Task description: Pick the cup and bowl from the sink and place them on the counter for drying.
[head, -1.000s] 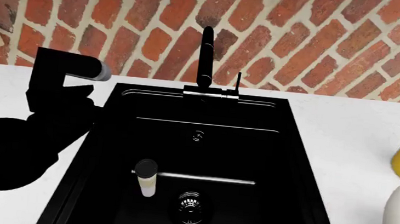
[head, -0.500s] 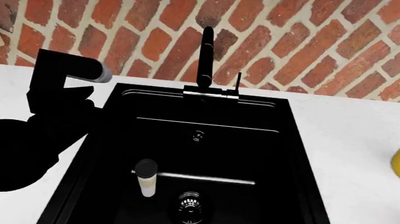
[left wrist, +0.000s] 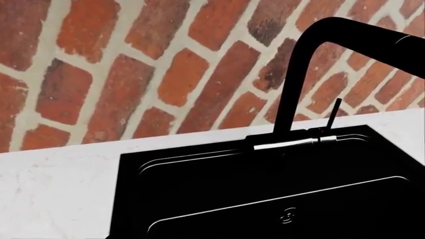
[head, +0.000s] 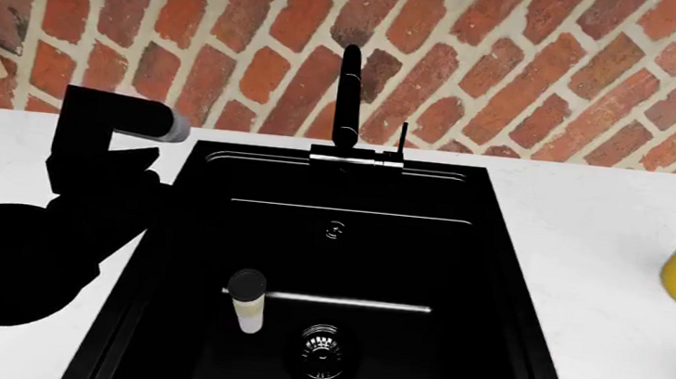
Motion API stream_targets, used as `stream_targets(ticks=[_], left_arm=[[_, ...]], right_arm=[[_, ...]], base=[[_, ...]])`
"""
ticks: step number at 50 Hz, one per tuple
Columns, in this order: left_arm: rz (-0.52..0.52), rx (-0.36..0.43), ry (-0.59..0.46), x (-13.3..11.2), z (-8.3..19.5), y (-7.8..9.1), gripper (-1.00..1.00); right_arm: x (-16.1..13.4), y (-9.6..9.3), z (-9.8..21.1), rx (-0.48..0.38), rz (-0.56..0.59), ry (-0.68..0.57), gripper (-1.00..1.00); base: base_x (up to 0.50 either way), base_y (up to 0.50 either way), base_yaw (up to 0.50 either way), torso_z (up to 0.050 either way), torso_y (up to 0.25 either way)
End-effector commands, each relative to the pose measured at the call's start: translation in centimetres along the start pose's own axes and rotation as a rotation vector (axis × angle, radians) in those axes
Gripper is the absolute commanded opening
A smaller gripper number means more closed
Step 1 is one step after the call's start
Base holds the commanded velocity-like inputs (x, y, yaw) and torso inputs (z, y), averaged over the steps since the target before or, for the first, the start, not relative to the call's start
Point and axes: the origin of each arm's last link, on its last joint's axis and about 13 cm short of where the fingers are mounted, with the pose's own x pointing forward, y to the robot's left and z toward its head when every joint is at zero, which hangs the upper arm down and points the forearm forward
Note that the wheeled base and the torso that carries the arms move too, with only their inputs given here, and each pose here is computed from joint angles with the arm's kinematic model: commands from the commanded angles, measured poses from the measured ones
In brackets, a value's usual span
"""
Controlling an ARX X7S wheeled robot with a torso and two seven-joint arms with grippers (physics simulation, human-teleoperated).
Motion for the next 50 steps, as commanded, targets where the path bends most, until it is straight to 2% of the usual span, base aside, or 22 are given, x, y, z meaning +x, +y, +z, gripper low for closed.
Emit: stream_targets(ticks=[1,3,7,10,12,14,19,22,24,26,28,29,31,40,43,50], left_arm=[[-0.003,0.002,-0.004,0.0,0.1,-0.2,1.0],[-0.003,0.002,-0.005,-0.1,0.2,0.0,1.0],[-0.004,0.0,-0.007,-0.2,0.3,0.1,1.0],[-0.005,0.002,-0.005,-0.1,0.2,-0.2,1.0],[0.002,0.002,-0.006,-0.1,0.3,-0.1,1.0],[0.006,0.003,-0.002,-0.1,0.1,-0.1,1.0],[0.002,0.003,-0.003,0.0,0.1,-0.4,1.0],[-0.004,0.006,0.002,0.0,0.1,-0.3,1.0],[-0.003,0.007,0.003,0.1,0.1,-0.4,1.0],[-0.006,0.009,0.001,0.0,0.4,-0.3,1.0],[-0.008,0.009,-0.001,0.1,0.4,-0.5,1.0],[-0.008,0.008,-0.001,0.2,0.4,-0.6,1.0],[-0.008,0.006,-0.002,0.2,0.3,-0.6,1.0],[-0.009,-0.001,0.003,0.0,-0.1,-0.1,1.0],[-0.012,0.001,0.004,0.1,-0.1,-0.3,1.0],[-0.013,-0.001,0.004,0.2,-0.2,-0.4,1.0]], right_arm=[[-1.5,0.1,1.5,-0.014,0.027,-0.08,1.0],[-1.9,0.3,1.8,-0.024,0.018,-0.096,1.0],[-2.6,1.9,2.4,-0.077,0.014,-0.127,1.0],[-3.6,2.5,3.2,-0.102,-0.009,-0.176,1.0],[-4.0,3.0,3.7,-0.153,0.013,-0.183,1.0],[-4.1,2.5,4.2,-0.216,-0.024,-0.168,1.0],[-5.6,1.0,5.1,-0.227,-0.032,-0.225,1.0],[-6.9,-0.9,5.0,-0.231,-0.04,-0.253,1.0],[-4.6,0.0,4.6,-0.259,0.106,-0.256,1.0],[-7.0,-1.4,4.4,-0.246,0.098,-0.286,1.0],[-9.3,-2.0,4.0,-0.239,0.079,-0.307,1.0],[-9.9,-2.0,3.9,-0.221,-0.001,-0.331,1.0],[-9.9,-2.0,4.1,-0.192,0.058,-0.385,1.0],[-8.4,-3.0,2.9,-0.121,0.192,-0.425,1.0],[-8.6,-3.4,2.4,-0.124,0.199,-0.428,1.0],[-8.4,-3.7,2.2,-0.116,0.292,-0.463,1.0]], base=[[0.0,0.0,0.0,0.0,0.0],[0.0,0.0,0.0,0.0,0.0],[0.0,0.0,0.0,0.0,0.0],[0.0,0.0,0.0,0.0,0.0],[0.0,0.0,0.0,0.0,0.0],[0.0,0.0,0.0,0.0,0.0],[0.0,0.0,0.0,0.0,0.0],[0.0,0.0,0.0,0.0,0.0],[0.0,0.0,0.0,0.0,0.0],[0.0,0.0,0.0,0.0,0.0],[0.0,0.0,0.0,0.0,0.0],[0.0,0.0,0.0,0.0,0.0],[0.0,0.0,0.0,0.0,0.0],[0.0,0.0,0.0,0.0,0.0],[0.0,0.0,0.0,0.0,0.0],[0.0,0.0,0.0,0.0,0.0]])
